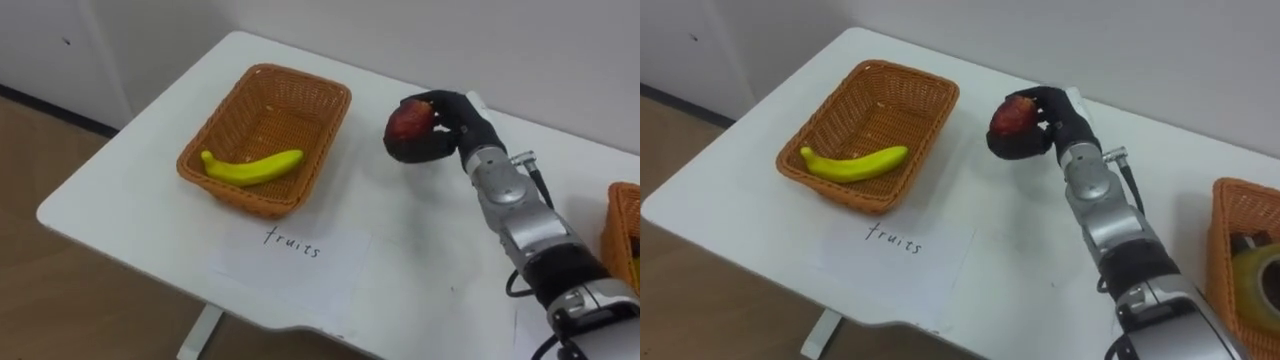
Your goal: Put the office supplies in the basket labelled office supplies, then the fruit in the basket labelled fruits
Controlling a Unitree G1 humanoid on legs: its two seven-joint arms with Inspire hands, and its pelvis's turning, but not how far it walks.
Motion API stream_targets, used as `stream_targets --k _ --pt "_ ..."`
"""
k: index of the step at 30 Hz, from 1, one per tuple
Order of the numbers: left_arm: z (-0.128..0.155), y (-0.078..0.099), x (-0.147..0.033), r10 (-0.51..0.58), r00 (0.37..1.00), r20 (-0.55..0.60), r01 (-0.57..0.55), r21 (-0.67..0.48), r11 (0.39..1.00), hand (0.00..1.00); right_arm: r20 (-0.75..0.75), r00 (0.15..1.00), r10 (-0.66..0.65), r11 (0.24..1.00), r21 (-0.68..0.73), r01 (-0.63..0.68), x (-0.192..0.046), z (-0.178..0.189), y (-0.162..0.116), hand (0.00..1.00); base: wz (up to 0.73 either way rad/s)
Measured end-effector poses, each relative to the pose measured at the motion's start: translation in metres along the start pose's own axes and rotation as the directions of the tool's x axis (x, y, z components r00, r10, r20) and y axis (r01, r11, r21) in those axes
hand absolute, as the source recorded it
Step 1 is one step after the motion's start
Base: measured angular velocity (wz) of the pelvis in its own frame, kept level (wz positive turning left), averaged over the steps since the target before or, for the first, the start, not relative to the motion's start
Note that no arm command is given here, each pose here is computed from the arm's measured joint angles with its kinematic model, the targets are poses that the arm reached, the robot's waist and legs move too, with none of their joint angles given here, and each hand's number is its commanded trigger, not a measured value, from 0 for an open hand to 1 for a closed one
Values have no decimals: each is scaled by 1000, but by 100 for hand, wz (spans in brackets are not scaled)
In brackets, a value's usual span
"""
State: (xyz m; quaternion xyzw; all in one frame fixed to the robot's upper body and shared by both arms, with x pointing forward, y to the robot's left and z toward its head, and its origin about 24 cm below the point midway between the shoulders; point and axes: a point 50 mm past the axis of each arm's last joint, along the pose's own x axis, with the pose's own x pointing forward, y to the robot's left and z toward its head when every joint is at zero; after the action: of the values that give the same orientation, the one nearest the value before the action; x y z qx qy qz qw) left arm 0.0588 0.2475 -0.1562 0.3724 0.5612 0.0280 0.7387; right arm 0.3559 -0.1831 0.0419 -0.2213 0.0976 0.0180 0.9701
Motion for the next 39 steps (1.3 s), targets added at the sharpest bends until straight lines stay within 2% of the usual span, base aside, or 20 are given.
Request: stream_targets --k 7,15,25,39 --pt "-1 0 0 -3 1000 -1 3 0 1000 0 148 989 3 1000 12 -5 -1 35 0 100 1" --pt "-8 -2 -1 -34 999 -12 35 25 999 0 248 968 27 1000 7 -30 -5 58 3 100 1" --pt "-6 -2 -2 -72 997 -3 72 40 997 0 252 965 74 997 -42 -66 -5 60 12 100 4" --pt "-4 0 -2 -61 998 -3 62 32 998 0 228 960 161 983 -124 -136 -7 58 32 100 2"
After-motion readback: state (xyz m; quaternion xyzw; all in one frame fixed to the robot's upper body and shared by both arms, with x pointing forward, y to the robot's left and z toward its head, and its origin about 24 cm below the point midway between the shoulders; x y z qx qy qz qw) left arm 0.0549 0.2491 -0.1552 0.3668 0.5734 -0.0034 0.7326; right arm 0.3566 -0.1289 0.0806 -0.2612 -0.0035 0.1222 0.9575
